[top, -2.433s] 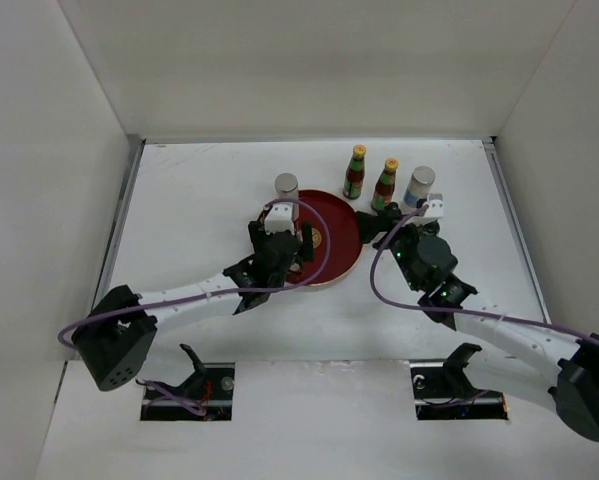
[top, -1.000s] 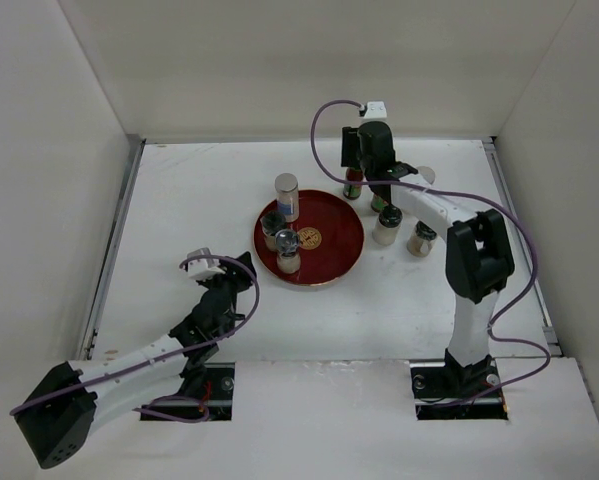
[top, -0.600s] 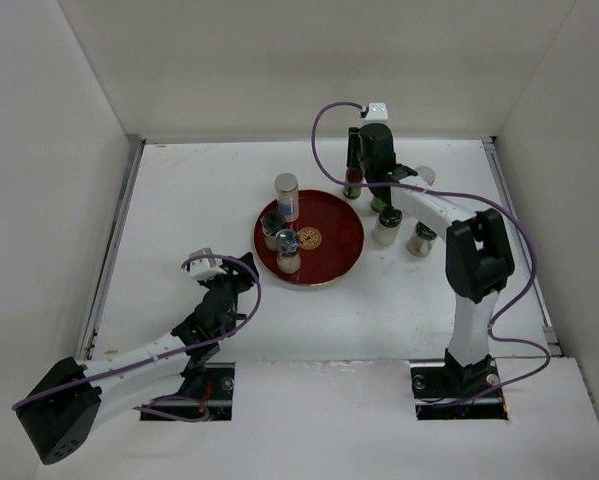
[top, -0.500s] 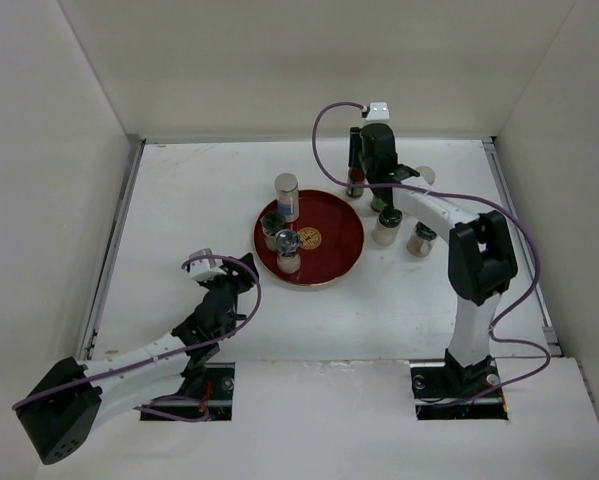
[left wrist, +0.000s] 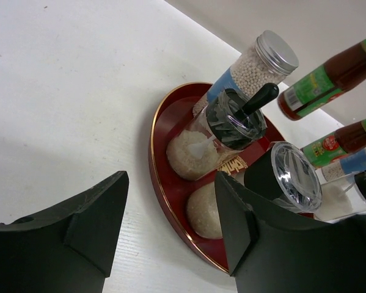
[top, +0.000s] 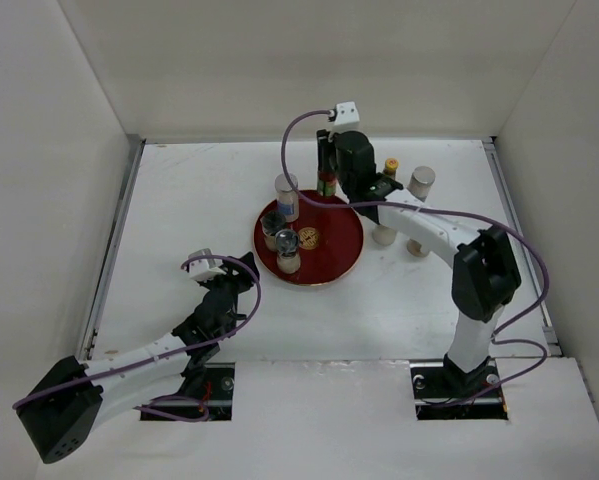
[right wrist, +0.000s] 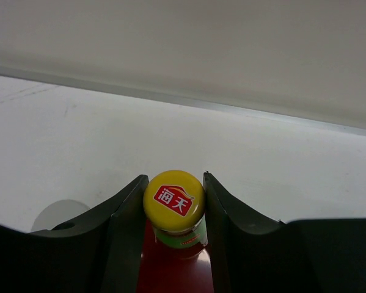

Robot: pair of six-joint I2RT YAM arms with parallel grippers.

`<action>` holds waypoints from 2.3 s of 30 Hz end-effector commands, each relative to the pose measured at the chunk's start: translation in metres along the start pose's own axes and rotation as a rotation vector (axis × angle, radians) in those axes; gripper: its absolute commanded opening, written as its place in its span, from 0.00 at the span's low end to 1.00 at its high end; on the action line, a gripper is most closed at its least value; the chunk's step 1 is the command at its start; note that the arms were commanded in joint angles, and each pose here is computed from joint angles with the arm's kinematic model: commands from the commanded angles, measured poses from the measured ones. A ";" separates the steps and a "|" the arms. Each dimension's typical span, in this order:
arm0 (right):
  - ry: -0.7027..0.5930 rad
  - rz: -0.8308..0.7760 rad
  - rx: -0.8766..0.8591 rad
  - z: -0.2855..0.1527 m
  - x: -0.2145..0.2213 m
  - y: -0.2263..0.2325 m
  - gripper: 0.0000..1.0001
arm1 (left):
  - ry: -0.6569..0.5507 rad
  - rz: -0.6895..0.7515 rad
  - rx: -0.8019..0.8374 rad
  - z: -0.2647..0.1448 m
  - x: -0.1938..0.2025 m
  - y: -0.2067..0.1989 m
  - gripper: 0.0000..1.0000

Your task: Organize the condiment bottles

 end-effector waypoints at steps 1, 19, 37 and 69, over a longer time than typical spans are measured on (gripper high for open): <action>-0.145 0.085 -0.091 0.005 -0.036 0.033 0.34 | -0.027 -0.043 -0.004 0.001 -0.005 0.001 0.57; -0.019 0.118 -0.123 0.005 0.040 0.047 0.58 | -0.028 -0.050 0.003 0.001 -0.005 0.000 0.57; -0.141 0.274 0.103 -0.041 -0.038 -0.096 0.82 | -0.019 -0.043 -0.001 0.003 -0.002 -0.001 0.58; -0.230 0.197 0.224 -0.017 -0.076 -0.128 0.32 | -0.011 -0.055 0.012 0.004 -0.001 -0.003 0.59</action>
Point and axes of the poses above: each gripper's point midway between its finger pads, its own z axis out along the fingers, its own y axis along the line the jaws close on, x = y × z, the point moved 2 cm from there along -z, back along the fingers, and after that the axes turned 15 degrees about z, right-handed, at the moved point
